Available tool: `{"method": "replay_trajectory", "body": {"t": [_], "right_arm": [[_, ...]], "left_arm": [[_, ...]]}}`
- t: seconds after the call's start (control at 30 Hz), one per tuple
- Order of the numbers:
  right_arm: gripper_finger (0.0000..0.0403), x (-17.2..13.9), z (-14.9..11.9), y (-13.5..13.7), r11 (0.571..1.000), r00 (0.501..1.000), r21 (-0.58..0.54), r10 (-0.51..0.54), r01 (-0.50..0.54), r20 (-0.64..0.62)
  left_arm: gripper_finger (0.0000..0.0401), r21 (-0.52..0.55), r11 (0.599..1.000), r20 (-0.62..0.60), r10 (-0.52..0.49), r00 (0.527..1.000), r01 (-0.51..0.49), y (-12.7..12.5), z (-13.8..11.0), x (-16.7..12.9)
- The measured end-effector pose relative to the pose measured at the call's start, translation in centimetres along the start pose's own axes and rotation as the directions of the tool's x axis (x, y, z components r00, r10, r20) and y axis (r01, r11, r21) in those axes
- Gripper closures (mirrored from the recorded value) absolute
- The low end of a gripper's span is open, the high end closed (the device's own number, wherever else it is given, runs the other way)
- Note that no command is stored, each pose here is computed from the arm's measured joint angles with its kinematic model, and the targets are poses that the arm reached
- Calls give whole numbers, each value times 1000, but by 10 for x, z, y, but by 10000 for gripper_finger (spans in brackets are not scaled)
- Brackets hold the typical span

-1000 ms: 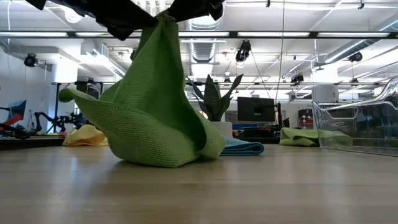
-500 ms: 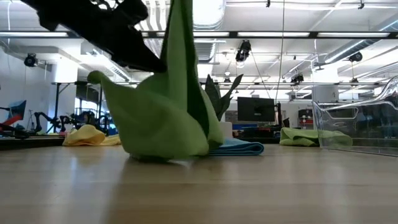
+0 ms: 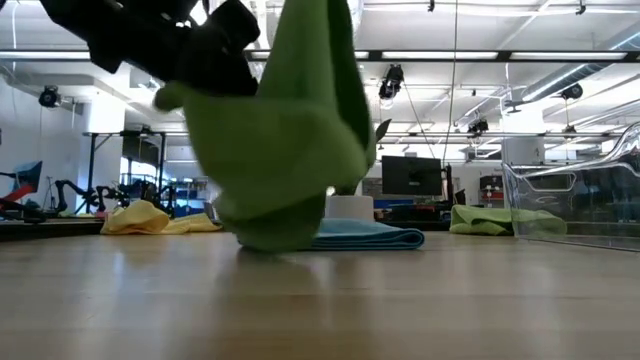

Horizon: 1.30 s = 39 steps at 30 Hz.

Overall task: Fold microfiber towels
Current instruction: Fold the green towel on the table

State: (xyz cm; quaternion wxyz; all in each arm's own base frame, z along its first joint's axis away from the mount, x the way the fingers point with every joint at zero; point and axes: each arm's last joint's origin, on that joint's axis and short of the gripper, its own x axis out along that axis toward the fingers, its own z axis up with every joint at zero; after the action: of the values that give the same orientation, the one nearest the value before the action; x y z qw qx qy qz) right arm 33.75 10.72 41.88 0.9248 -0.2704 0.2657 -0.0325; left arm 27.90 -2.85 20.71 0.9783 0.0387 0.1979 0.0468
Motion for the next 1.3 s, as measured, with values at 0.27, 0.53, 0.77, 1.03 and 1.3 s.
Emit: {"method": "replay_trajectory", "body": {"t": [0.27,0.53,0.77,1.03,1.3], "right_arm": [[394,-34,37,-52,983,966,-14,-176,182,188],[394,-38,30,-30,991,982,46,119,-127,146],[394,-36,-20,39,939,886,173,340,-298,-315],[394,-9,-73,86,946,769,257,312,-198,-557],[394,-4,-86,93,950,740,257,299,-175,-602]], "left_arm": [[241,41,990,40,130,991,-132,29,47,-57],[241,-55,995,93,92,991,-87,25,41,-98],[241,-86,994,129,-50,990,61,-18,-2,-56],[241,-42,997,32,-60,998,61,-51,-28,19],[241,118,990,-260,-42,965,75,-71,-27,69]]}}
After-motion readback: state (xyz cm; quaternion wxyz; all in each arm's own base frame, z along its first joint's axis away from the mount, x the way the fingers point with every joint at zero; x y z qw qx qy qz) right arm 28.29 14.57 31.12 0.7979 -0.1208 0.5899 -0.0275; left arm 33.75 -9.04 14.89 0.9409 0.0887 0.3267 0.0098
